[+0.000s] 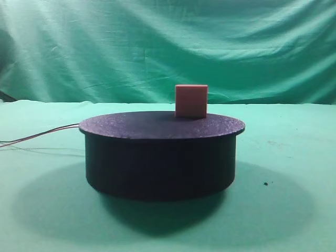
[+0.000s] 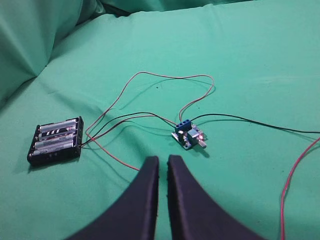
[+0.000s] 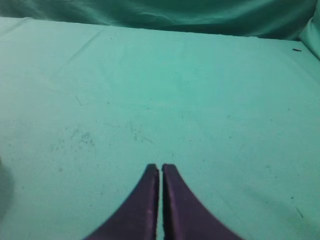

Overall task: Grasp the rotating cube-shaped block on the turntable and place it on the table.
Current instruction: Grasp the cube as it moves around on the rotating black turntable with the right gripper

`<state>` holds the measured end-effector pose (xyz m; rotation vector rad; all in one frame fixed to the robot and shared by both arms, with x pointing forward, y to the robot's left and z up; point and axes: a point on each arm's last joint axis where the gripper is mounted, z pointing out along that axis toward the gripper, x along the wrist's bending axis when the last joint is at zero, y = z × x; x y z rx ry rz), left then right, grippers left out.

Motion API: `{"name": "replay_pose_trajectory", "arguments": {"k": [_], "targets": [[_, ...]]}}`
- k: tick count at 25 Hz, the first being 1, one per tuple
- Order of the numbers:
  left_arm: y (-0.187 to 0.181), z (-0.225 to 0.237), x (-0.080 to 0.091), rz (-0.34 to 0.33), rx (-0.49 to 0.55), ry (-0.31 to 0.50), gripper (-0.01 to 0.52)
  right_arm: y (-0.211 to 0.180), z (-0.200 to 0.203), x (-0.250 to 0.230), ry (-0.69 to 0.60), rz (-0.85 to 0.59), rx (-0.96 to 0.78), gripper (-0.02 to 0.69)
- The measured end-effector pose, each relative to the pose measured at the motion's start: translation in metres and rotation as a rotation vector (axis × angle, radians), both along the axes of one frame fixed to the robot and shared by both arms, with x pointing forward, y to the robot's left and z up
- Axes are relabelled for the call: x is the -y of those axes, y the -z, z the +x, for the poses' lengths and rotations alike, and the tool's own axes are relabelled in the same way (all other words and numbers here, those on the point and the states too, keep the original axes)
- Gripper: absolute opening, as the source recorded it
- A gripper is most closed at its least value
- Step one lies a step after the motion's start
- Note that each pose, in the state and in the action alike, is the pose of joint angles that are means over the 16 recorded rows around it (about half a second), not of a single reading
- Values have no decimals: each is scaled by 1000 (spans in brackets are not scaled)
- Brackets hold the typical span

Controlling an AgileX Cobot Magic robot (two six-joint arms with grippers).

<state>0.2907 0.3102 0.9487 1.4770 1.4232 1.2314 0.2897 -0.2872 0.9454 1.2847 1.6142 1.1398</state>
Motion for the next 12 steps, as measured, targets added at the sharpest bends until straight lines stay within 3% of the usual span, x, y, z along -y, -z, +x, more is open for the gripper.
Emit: {"name": "replay_pose_trajectory", "arguments": {"k": [12], "targets": [[0, 0, 0, 0, 0, 0, 0, -2, 1, 0, 4, 11, 24, 0]]}}
